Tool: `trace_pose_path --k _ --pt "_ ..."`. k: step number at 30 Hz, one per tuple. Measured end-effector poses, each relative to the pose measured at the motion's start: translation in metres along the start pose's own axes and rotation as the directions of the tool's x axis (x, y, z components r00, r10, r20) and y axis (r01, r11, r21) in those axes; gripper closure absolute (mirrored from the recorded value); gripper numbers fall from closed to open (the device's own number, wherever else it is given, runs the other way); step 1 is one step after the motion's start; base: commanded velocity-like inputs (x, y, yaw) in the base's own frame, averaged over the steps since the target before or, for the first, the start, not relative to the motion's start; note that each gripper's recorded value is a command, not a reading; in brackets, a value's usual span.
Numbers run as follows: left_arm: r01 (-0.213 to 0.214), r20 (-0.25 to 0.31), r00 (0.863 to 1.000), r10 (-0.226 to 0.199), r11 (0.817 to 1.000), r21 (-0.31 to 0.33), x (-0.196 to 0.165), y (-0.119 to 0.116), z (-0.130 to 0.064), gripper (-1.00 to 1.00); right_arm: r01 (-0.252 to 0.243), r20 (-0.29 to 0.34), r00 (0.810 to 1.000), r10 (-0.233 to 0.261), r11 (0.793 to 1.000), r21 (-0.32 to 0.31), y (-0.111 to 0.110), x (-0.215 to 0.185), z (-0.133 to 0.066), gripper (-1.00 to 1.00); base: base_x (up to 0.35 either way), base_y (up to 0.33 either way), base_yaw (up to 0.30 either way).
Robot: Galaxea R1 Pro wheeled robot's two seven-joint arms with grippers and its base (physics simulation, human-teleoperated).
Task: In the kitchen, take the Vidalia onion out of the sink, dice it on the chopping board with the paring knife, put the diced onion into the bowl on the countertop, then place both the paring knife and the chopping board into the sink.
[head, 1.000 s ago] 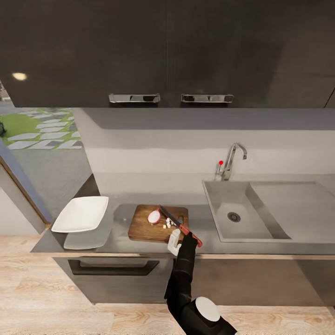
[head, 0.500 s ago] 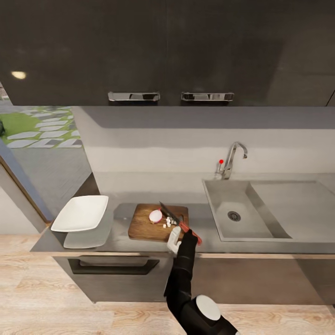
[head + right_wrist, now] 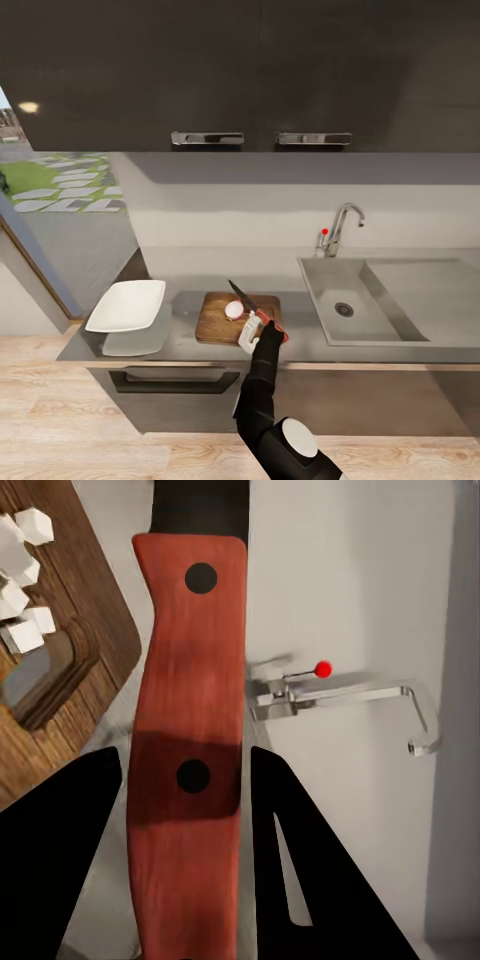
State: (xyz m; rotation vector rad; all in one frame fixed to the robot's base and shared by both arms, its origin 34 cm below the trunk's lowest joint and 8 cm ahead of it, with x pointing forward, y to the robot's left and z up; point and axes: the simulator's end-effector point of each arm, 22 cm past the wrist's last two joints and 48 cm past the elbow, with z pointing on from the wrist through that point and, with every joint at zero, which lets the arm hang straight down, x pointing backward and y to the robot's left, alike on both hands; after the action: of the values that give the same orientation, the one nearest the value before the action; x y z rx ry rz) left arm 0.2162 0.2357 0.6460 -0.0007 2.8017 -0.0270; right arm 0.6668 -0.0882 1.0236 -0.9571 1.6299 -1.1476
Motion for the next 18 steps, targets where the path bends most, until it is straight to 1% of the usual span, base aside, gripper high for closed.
trace_pose_path --k 5,7,18 --pt "0.0 0.0 1.0 0.0 1.0 0.0 0.0 0.0 0.0 -1.0 -0.007 -0.001 1.0 0.007 1.0 -0.011 0.003 0.0 0.0 1.0 0.0 0.275 0.0" --pt "0.0 0.0 1.0 0.0 1.0 0.0 0.0 0.0 0.0 -1.0 -0.013 -0.005 1.0 0.013 1.0 -0.021 0.005 0.001 0.0 1.0 0.0 0.154 0.0" --pt "0.0 -0.01 1.0 0.0 1.0 0.0 0.004 0.0 0.0 -1.0 -0.009 -0.014 1.0 0.008 0.999 -0.046 0.016 0.005 0.001 1.0 0.0 0.016 0.0"
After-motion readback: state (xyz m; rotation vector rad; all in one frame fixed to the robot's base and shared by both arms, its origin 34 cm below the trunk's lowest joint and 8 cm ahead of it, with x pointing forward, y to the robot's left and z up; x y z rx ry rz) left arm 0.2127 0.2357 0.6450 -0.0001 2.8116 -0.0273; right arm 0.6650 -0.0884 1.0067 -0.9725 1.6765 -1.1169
